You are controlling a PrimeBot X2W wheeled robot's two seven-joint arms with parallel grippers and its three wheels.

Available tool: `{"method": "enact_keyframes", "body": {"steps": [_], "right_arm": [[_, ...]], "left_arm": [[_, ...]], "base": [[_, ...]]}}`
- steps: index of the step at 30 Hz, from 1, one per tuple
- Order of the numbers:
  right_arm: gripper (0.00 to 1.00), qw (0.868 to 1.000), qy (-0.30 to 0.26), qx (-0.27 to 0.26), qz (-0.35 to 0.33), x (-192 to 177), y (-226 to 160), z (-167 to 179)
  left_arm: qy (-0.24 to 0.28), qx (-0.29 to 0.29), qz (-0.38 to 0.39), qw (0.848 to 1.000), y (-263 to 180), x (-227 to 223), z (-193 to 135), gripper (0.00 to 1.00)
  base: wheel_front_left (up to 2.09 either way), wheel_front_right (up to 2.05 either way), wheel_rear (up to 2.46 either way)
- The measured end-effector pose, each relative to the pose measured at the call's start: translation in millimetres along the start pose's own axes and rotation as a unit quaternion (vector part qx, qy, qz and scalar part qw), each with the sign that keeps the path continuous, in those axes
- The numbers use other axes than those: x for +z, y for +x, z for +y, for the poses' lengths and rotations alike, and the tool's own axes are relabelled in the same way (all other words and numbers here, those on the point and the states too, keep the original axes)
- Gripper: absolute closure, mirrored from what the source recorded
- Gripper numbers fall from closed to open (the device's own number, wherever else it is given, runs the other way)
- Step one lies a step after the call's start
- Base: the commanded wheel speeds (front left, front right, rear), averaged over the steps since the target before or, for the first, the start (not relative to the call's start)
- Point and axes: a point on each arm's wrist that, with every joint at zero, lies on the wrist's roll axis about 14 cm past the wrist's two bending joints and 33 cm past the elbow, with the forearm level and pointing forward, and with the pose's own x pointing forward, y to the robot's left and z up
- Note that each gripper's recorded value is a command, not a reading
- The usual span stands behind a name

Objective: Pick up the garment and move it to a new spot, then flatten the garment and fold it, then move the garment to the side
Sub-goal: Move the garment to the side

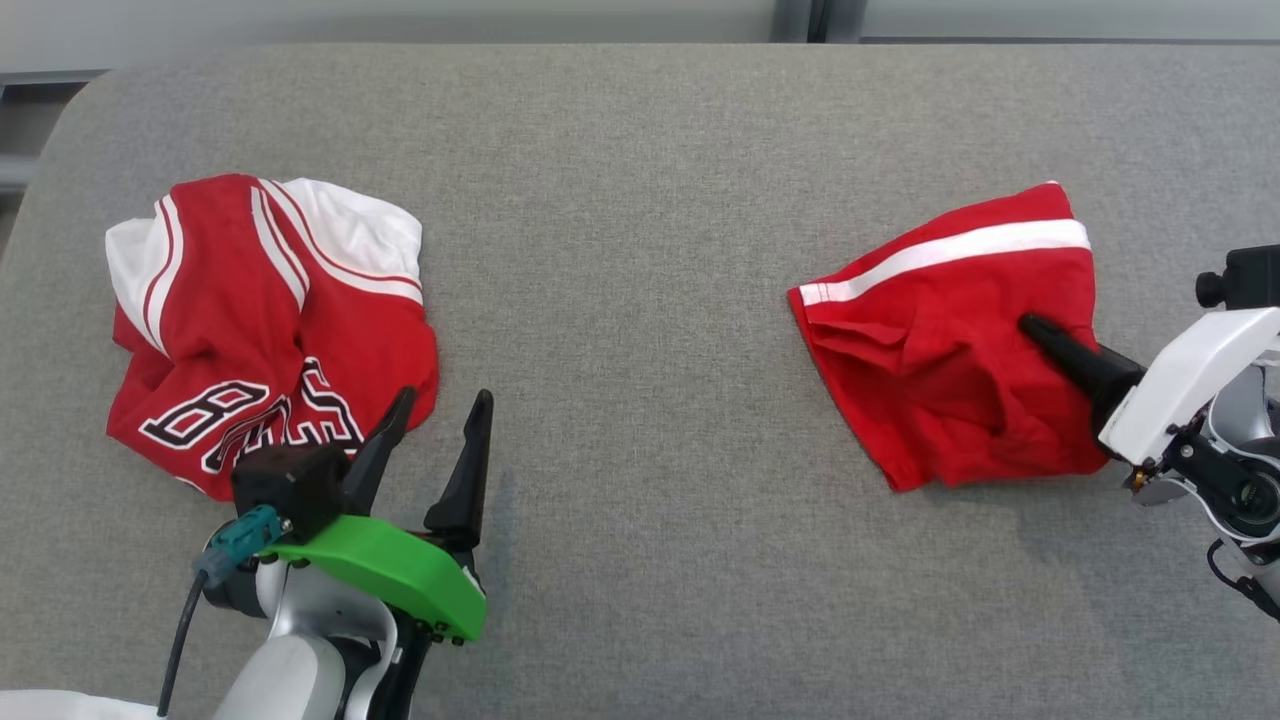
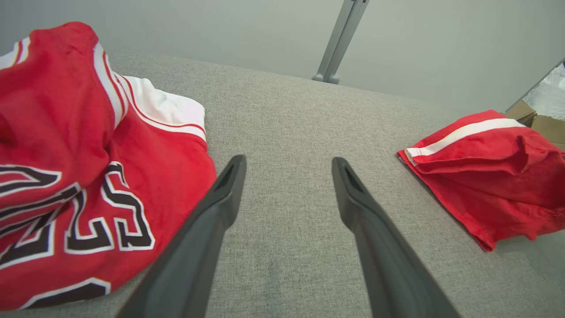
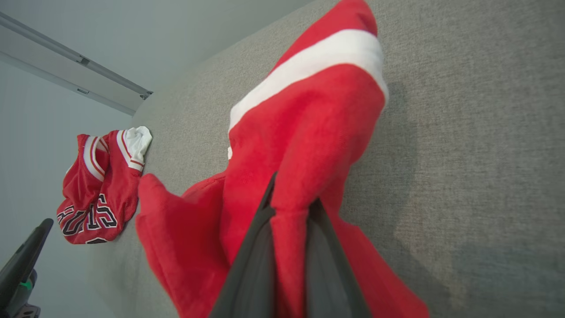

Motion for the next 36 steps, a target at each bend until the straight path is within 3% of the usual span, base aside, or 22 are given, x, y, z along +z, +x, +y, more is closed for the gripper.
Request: {"method": "enact_keyframes", "body": {"steps": [8, 18, 23, 25, 27, 32, 33, 34, 35, 36], "right_arm": [[1.00, 0.999, -0.051, -0.013, 0.000, 8.9, -16.8, -4.7], [1.00, 0.988, -0.085, -0.132, 0.005, 36.5, -33.3, -72.9], [1.00, 0.966, -0.128, -0.225, 0.017, 61.6, -51.2, -126.0], [1.00, 0.937, -0.170, -0.303, 0.041, 86.1, -64.6, -171.7], [1.00, 0.921, -0.197, -0.331, 0.060, 91.4, -68.4, -189.5], [1.00, 0.914, -0.200, -0.343, 0.082, 86.4, -61.1, -203.0], [0.78, 0.914, -0.200, -0.343, 0.083, 85.6, -58.4, -203.4], [0.10, 0.913, -0.202, -0.346, 0.083, 85.7, -56.9, -204.2], [0.00, 0.910, -0.208, -0.348, 0.085, 85.3, -56.6, -204.9], [0.00, 0.908, -0.212, -0.350, 0.087, 84.0, -57.7, -206.2]], "left_arm": [[-0.005, -0.013, -0.003, 1.000, -2.3, -0.5, -10.9, 0.00], [-0.013, -0.027, 0.015, 0.999, 3.6, -11.0, -19.2, 0.00], [-0.017, -0.024, 0.033, 0.999, 8.7, -21.1, -15.4, 0.00], [-0.016, -0.024, 0.030, 0.999, 22.8, -18.8, -13.0, 0.00], [-0.019, -0.027, 0.037, 0.999, 27.4, -23.2, -13.8, 0.00], [-0.025, -0.017, 0.045, 0.999, 32.2, -28.8, -7.9, 0.00], [-0.025, -0.013, 0.046, 0.999, 32.3, -30.1, -6.1, 0.00], [-0.026, -0.009, 0.047, 0.999, 32.3, -30.9, -3.4, 0.00], [-0.025, -0.005, 0.045, 0.999, 32.7, -29.9, -0.5, 0.00], [-0.025, -0.002, 0.043, 0.999, 33.3, -28.8, 2.0, 0.00]], "base": [[0.00, 0.00, 0.00], [0.00, 0.00, 0.00], [0.00, 0.00, 0.00], [0.00, 0.00, 0.00], [0.00, 0.00, 0.00], [0.00, 0.00, 0.00], [0.00, 0.00, 0.00], [0.00, 0.00, 0.00], [0.00, 0.00, 0.00], [0.00, 0.00, 0.00]]}}
